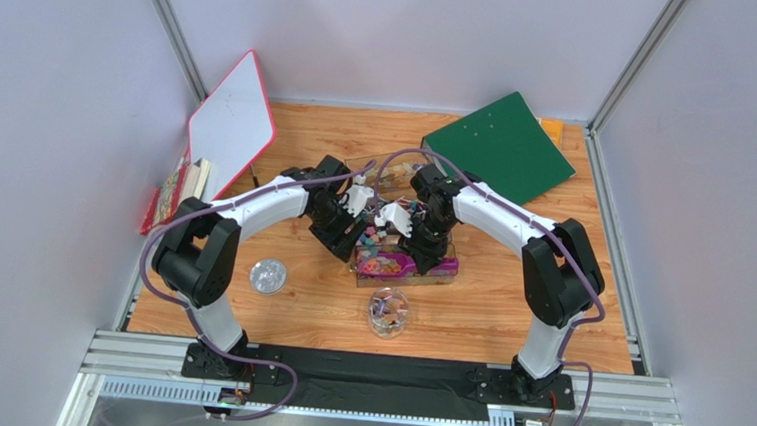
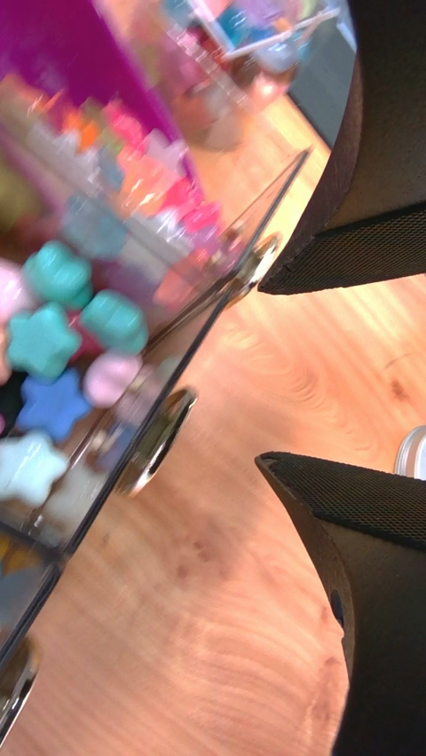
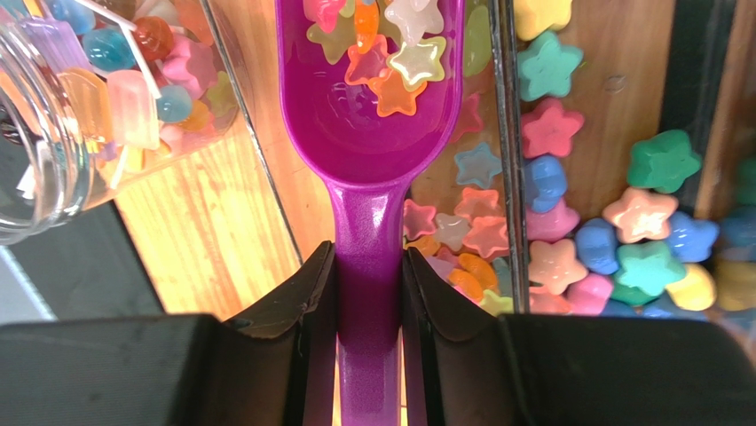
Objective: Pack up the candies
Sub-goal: Scoop the fake candies from the storage box.
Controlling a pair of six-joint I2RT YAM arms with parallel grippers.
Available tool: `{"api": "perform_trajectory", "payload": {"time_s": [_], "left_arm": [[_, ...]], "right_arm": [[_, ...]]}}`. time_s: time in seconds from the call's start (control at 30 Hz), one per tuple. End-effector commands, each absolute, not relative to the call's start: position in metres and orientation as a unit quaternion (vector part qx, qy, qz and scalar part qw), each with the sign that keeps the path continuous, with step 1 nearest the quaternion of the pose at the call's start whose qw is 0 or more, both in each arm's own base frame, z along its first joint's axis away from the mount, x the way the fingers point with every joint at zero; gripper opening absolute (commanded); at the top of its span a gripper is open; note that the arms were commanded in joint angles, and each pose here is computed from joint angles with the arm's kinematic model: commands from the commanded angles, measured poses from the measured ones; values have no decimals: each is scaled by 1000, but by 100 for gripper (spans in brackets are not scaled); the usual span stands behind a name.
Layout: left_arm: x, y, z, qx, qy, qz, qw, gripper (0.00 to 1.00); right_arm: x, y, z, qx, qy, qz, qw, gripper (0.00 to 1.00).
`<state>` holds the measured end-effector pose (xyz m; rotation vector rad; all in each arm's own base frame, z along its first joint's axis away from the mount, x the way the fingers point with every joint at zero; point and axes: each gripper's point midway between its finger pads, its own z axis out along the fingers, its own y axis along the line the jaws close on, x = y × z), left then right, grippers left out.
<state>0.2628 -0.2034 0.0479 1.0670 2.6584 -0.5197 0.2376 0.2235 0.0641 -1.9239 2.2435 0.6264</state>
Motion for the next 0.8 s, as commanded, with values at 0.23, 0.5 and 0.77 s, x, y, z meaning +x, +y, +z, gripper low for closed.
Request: {"api": "perform_trajectory", "payload": {"time_s": [0.23, 0.5, 0.77], "left_arm": [[260, -192, 118, 416, 880, -179, 141, 72], [273, -183, 140, 434, 875, -155, 151, 72], [274, -177, 140, 443, 877, -139, 126, 68]], "right_arm": [[234, 255, 87, -687, 646, 267, 197, 0], [227, 251, 93, -657, 647, 321, 215, 0], [227, 246, 99, -634, 633, 351, 272, 0]]}}
